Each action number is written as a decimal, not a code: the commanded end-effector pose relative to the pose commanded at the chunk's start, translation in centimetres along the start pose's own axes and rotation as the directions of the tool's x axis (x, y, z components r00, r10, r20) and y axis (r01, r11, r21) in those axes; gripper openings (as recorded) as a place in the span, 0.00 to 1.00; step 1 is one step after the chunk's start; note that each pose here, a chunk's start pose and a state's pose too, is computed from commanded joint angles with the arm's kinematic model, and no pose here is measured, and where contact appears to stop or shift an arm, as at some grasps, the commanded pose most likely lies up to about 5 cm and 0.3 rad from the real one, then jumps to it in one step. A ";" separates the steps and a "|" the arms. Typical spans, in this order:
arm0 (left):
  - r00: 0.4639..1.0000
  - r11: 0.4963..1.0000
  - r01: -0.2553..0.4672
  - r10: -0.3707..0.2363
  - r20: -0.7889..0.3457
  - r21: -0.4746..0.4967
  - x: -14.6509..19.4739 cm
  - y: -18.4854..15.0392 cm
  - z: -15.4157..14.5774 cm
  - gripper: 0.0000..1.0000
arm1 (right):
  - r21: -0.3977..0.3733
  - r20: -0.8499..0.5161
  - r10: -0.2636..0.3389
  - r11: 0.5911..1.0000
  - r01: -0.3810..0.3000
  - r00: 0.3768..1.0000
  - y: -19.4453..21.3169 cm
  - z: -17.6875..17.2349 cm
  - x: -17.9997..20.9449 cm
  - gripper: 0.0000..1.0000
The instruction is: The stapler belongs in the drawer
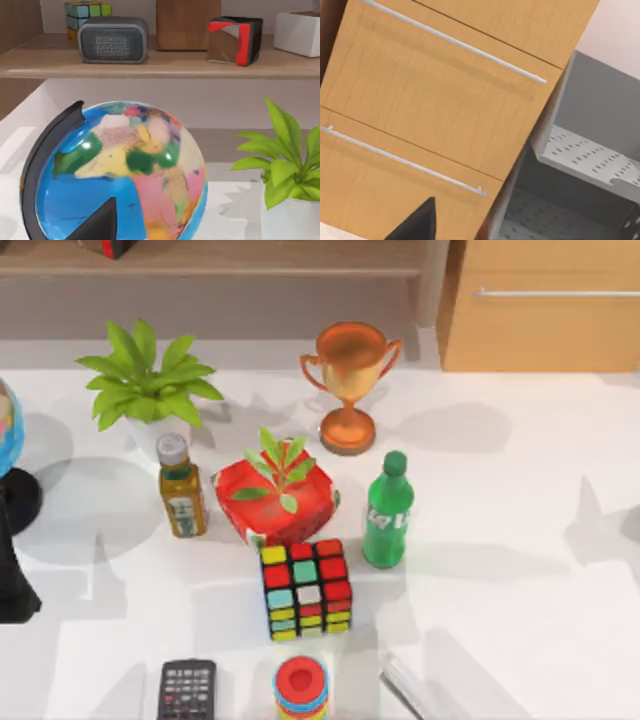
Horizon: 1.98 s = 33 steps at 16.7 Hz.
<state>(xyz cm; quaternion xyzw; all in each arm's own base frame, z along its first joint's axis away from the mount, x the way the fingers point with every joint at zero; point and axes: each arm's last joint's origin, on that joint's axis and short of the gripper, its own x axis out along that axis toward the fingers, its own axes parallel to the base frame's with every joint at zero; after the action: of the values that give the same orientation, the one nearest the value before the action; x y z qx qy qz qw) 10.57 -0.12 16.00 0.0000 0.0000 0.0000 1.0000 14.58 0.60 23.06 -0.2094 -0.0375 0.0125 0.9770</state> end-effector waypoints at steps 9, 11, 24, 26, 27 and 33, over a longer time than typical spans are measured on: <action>1.000 1.000 0.000 0.000 0.000 0.000 0.0 0.0 0.0 1.00 | -0.600 -0.010 -0.011 0.800 0.003 1.000 1.9 0.4 15.2 1.00; 1.000 1.000 0.000 0.000 0.000 0.000 0.0 0.0 0.0 1.00 | -0.696 -0.025 -0.012 0.718 -0.009 1.000 3.6 -1.7 18.5 1.00; 1.000 1.000 0.000 0.000 0.000 0.000 0.0 0.0 0.0 1.00 | -0.909 -0.083 -0.018 0.410 -0.068 0.996 11.4 -12.3 25.2 1.00; 1.000 1.000 0.000 0.000 0.000 0.000 0.0 0.0 0.0 1.00 | -0.909 -0.089 -0.019 0.411 -0.073 0.996 11.2 -12.5 25.1 1.00; 1.000 1.000 0.000 0.000 0.000 0.000 0.0 0.0 0.0 1.00 | -0.909 -0.087 -0.019 0.411 -0.072 0.996 11.2 -12.4 25.2 1.00; 1.000 1.000 0.000 0.000 0.000 0.000 0.0 0.0 0.0 1.00 | -0.909 -0.083 -0.018 0.410 -0.068 0.996 11.3 -12.5 27.5 1.00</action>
<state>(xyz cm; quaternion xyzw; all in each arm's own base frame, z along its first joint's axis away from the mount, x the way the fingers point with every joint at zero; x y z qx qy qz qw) 10.57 -0.12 16.00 0.0000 0.0000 0.0000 1.0000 42.84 6.92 8.92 -0.7070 0.0035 -0.0035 0.7072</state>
